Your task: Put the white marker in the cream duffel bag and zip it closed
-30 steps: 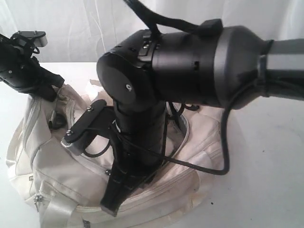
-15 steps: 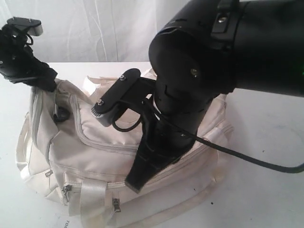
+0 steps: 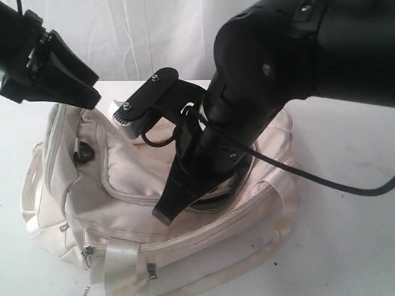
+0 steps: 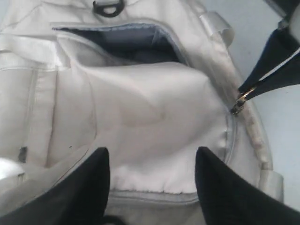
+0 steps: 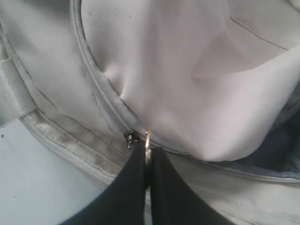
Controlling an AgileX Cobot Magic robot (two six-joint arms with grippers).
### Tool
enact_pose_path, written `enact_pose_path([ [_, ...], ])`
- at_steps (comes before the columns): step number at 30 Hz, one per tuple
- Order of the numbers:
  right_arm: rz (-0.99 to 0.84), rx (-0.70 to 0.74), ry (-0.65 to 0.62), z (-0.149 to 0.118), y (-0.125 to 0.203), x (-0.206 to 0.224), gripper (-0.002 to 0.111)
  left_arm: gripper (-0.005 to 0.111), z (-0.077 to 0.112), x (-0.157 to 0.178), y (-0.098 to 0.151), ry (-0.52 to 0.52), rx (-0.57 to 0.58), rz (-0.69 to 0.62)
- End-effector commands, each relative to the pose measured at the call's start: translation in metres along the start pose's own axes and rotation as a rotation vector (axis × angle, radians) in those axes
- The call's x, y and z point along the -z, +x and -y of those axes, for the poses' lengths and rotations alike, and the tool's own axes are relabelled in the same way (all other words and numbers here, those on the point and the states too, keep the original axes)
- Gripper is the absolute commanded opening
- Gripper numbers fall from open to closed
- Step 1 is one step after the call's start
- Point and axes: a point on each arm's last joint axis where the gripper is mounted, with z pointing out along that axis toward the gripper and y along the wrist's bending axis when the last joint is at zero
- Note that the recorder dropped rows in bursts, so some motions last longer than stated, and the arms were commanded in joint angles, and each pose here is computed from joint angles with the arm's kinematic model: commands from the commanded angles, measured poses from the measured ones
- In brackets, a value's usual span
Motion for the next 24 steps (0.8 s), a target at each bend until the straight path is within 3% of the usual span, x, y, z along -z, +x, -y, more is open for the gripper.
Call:
enact_pose_path([
  [1, -0.007, 0.005, -0.036, 0.013, 0.005, 0.000, 0.000, 0.058, 0.024, -0.037, -0.004, 0.093, 0.025, 0.080],
  [2, -0.012, 0.006, -0.034, 0.016, 0.006, 0.000, 0.000, 0.058, 0.029, -0.045, 0.000, 0.104, -0.002, 0.048],
  [4, -0.025, 0.013, -0.032, 0.019, 0.008, 0.000, 0.000, 0.058, 0.044, -0.064, 0.011, 0.129, -0.176, -0.089],
  [5, -0.028, 0.013, -0.030, 0.021, 0.009, 0.000, 0.000, 0.058, 0.057, -0.075, 0.011, 0.146, -0.282, -0.120],
  [8, -0.022, 0.045, -0.023, 0.022, 0.008, 0.000, 0.000, 0.058, 0.087, -0.097, 0.009, 0.230, -0.429, -0.144],
  [10, -0.020, 0.061, -0.022, 0.022, 0.008, 0.000, 0.000, 0.058, 0.099, -0.115, 0.025, 0.193, -0.558, -0.305],
  [21, 0.105, 0.002, -0.063, 0.018, -0.002, 0.005, 0.000, 0.057, 0.088, -0.137, 0.039, 0.082, -0.463, -0.340],
  [24, 0.127, -0.003, -0.062, 0.018, -0.003, 0.009, 0.000, 0.048, 0.086, -0.138, 0.038, 0.051, -0.455, -0.329],
])
